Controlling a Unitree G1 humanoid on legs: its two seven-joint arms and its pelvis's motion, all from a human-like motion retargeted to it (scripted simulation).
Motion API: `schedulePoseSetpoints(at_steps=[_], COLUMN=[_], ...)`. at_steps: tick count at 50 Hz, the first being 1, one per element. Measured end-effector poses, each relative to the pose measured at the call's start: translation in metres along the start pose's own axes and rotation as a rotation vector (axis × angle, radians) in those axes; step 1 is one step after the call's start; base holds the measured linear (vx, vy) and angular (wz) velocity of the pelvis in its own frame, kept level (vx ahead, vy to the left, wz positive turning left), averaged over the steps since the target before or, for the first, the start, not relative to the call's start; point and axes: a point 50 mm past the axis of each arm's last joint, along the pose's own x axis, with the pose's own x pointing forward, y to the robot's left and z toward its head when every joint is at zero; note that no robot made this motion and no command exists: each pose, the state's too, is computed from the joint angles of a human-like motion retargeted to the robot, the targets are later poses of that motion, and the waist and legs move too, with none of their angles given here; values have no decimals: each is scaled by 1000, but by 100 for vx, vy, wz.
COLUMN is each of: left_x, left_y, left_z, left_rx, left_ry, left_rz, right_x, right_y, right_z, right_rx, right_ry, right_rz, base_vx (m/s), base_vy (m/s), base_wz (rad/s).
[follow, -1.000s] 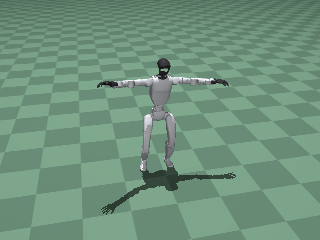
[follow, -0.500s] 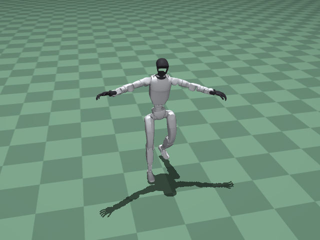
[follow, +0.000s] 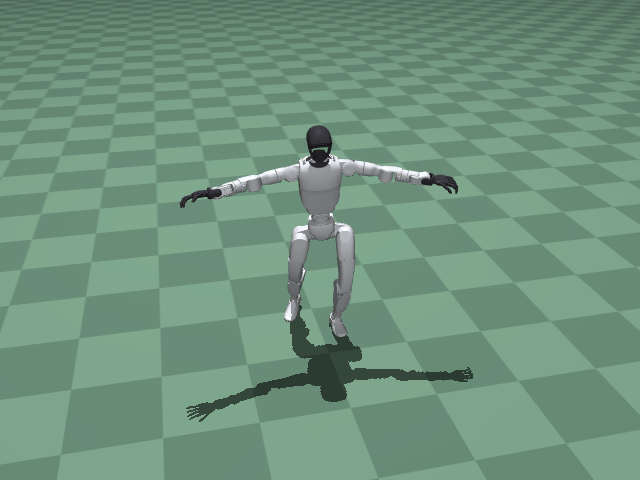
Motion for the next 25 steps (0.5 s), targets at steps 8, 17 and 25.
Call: schedulePoseSetpoints(at_steps=[8,17,25], left_x=[-4,-5,-13], left_y=[41,41,42], left_z=[-22,13,63], left_rx=[-30,-105,107], left_ry=[129,-95,-126], left_rz=[40,226,168], right_x=[1,-14,-22], right_y=[-22,8,12], right_z=[-17,-87,-117], right_rx=[-4,25,174], right_ry=[47,164,289], right_rz=[-75,-101,-89], base_vx=[-88,-73,-48], base_vy=[-11,5,1], base_wz=[10,-34,-99])
